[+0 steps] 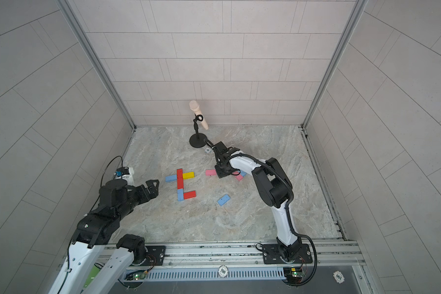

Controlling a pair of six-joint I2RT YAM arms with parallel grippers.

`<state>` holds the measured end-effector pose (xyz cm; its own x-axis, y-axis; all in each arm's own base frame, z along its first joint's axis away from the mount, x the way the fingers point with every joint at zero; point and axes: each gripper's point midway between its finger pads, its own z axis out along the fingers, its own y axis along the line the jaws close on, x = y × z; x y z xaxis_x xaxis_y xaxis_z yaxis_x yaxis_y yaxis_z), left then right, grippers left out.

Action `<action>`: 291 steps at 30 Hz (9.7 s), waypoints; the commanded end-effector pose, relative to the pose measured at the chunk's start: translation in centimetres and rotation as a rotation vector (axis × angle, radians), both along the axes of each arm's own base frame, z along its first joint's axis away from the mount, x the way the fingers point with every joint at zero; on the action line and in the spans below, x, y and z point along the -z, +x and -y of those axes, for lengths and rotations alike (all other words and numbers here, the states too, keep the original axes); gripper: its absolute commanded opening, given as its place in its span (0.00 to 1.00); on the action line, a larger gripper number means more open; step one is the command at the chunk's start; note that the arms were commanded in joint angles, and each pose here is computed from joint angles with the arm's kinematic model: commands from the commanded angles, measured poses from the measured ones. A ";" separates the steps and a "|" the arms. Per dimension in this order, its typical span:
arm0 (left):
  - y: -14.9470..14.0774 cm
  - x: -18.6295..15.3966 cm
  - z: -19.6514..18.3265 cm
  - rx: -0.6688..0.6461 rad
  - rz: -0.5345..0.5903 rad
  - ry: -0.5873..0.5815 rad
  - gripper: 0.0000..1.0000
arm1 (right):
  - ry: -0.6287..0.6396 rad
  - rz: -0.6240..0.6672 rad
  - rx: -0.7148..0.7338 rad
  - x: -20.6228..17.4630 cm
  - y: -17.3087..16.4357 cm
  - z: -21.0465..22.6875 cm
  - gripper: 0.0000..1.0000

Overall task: Assemble the letter t with building blocks
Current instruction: Adjust the building block at the center of the board, then pick up the building block from the center of the board, then assemble the building block at the center of the board, then pick up the building block from the center of the board.

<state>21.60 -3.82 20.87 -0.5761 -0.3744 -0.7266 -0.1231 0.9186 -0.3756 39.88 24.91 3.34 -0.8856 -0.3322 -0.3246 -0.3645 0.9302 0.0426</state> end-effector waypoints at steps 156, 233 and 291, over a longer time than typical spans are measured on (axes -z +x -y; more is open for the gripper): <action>1.0 -0.4 -0.3 0.008 -0.021 0.070 1.00 | -0.273 0.044 -1.237 0.1 0.3 1.9 0.08; 0.6 0.0 -0.7 -0.005 -0.028 0.084 1.00 | -0.257 0.075 -1.062 -2.0 0.7 2.2 1.00; 0.1 -10.4 10.1 0.714 0.436 0.125 1.00 | 0.283 -0.138 0.714 -6.3 -14.1 3.0 0.93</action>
